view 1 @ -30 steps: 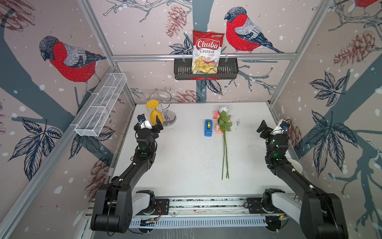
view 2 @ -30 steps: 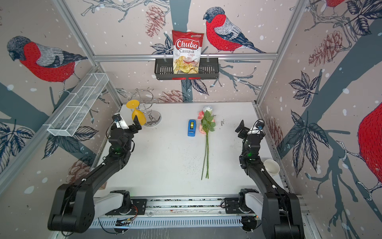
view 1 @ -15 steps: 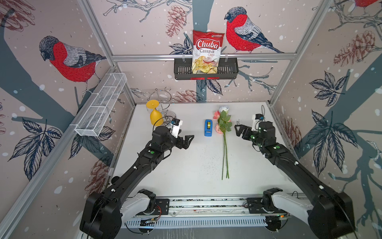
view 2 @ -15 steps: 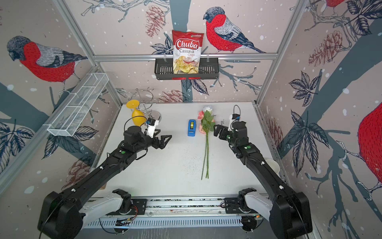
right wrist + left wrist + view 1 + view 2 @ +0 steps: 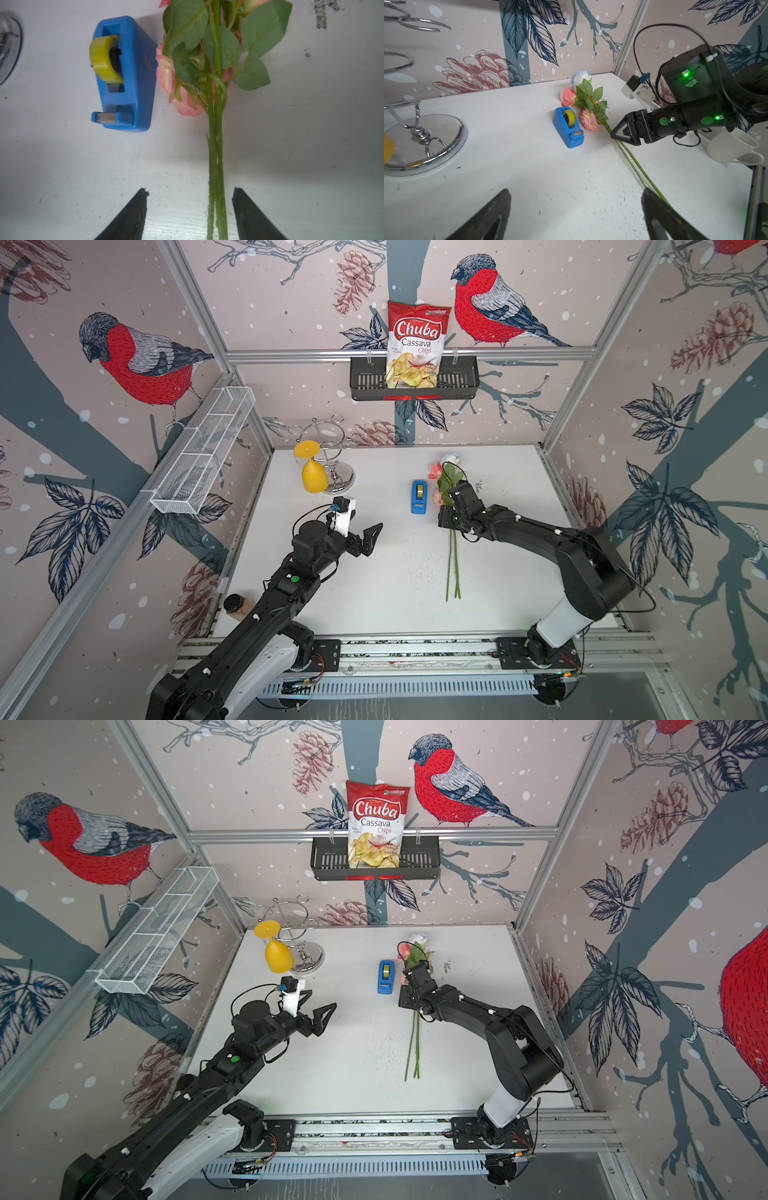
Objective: Wrap bouquets with tape
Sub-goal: Pick up the unwrapped bouquet from the center of the board.
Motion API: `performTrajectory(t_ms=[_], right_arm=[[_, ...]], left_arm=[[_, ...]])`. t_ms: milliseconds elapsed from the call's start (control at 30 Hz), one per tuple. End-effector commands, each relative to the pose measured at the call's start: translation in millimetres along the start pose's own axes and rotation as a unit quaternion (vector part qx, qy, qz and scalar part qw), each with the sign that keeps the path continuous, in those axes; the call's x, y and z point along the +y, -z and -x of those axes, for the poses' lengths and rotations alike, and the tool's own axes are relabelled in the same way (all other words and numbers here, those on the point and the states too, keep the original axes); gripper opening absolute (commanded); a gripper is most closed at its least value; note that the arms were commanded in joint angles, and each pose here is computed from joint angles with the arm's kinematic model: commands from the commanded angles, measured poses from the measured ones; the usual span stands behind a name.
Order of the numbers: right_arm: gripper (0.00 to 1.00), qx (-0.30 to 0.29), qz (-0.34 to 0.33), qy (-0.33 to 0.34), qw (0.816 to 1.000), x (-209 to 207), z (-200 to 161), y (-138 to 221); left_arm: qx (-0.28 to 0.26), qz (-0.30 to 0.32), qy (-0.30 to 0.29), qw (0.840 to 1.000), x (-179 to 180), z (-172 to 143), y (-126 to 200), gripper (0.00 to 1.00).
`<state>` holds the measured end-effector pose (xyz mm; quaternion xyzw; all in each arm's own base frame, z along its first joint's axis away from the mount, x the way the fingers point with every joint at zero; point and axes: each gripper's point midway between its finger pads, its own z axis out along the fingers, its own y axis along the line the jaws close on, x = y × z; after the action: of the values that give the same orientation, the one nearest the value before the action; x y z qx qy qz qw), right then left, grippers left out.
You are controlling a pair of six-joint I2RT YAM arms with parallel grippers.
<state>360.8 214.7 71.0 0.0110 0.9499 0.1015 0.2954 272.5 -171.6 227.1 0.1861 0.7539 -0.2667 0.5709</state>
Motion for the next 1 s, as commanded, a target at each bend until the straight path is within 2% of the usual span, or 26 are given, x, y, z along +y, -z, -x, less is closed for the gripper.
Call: performTrajectory(t_ms=[0,167,233,500,633,967], right_arm=[[0.64,-0.003,-0.062,0.002,0.998,-14.2,-1.1,-5.7],[0.59,0.008,-0.104,0.027,0.994,-16.9,-9.9,-14.2],[0.54,0.018,-0.109,0.033,0.993,-16.8,-17.7,-18.5],[0.5,0.028,-0.134,0.036,0.99,-25.8,-35.9,-22.6],[0.45,0.033,-0.132,0.034,0.99,-27.9,-42.8,-24.7],[0.13,0.028,-0.13,0.028,0.991,-27.3,-45.9,-24.0]], left_arm=[[-0.063,0.04,-0.027,0.997,10.8,28.8,7.3,0.97],[-0.045,0.034,-0.026,0.998,9.9,22.5,2.8,0.97],[-0.036,0.032,-0.025,0.999,9.7,21.3,0.1,0.97],[-0.03,0.034,-0.023,0.999,10.4,19.8,-1.0,0.97],[-0.027,0.033,-0.022,0.999,10.4,18.0,-1.4,0.97],[-0.028,0.028,-0.02,0.999,8.3,18.9,-1.0,0.97]])
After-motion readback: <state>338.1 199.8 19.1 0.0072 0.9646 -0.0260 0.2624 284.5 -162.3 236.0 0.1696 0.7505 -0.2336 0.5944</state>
